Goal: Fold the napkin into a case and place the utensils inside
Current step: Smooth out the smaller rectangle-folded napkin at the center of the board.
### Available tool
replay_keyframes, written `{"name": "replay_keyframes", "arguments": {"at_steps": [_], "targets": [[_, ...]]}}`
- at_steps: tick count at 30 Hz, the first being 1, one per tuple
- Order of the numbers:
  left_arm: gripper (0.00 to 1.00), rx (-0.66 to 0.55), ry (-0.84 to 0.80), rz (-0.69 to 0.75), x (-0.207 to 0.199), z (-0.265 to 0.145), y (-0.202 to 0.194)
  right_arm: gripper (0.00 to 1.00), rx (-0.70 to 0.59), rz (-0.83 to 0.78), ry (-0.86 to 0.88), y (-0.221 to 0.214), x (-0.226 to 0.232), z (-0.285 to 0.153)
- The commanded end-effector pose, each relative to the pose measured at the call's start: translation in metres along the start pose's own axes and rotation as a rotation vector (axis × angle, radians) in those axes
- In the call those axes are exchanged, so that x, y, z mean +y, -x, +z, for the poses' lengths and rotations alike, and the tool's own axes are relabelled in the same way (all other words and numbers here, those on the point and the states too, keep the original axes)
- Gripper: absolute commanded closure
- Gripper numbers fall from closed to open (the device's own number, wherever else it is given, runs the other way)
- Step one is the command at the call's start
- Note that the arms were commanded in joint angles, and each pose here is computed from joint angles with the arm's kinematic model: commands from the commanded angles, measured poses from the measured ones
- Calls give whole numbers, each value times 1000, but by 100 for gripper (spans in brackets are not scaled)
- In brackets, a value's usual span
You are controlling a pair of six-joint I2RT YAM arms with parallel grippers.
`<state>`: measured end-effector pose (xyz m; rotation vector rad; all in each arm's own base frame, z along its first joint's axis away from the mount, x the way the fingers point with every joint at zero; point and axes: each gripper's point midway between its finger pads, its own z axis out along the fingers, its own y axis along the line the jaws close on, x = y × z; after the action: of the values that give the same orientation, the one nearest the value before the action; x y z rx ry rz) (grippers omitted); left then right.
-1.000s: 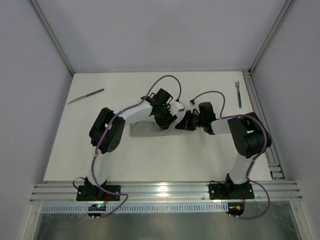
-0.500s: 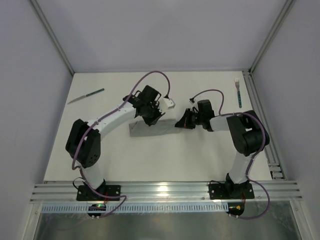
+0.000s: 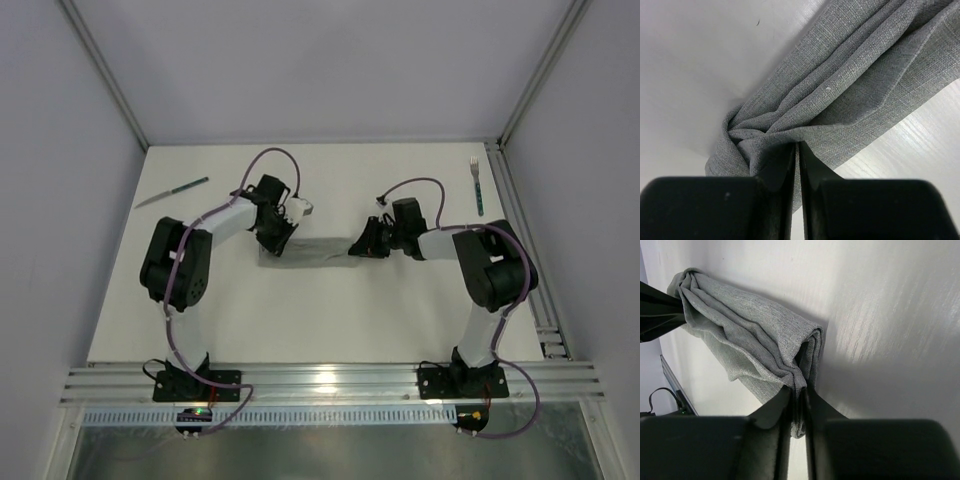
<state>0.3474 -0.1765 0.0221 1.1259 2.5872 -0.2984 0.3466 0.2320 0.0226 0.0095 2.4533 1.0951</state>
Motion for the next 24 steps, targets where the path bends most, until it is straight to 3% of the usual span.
{"name": "replay_keyframes", "arguments": {"at_steps": [1, 5, 9, 12, 14, 15, 18, 24], "targets": [[92, 81, -5, -68, 10, 20, -30, 73, -19, -55, -27, 14, 2, -6], [91, 40, -65, -80, 0, 18, -23, 57, -63, -135, -42, 37, 19, -23], [89, 12, -82, -85, -3, 9, -12, 55, -178, -243, -101, 68, 38, -52], [87, -10, -95, -93, -6, 3, -5, 56, -206, -324, -139, 68, 57, -61], [85, -18, -105, -104, -8, 1, -2, 64, -172, -376, -79, 49, 82, -47], [85, -22, -113, -108, -10, 0, -1, 74, -148, -388, -49, 39, 90, -39], [84, -31, -114, -117, -10, -2, 2, 90, -112, -384, 65, 19, 113, -12], [80, -61, -116, -125, -10, -11, 14, 96, -93, -322, 149, 26, 119, 22]]}}
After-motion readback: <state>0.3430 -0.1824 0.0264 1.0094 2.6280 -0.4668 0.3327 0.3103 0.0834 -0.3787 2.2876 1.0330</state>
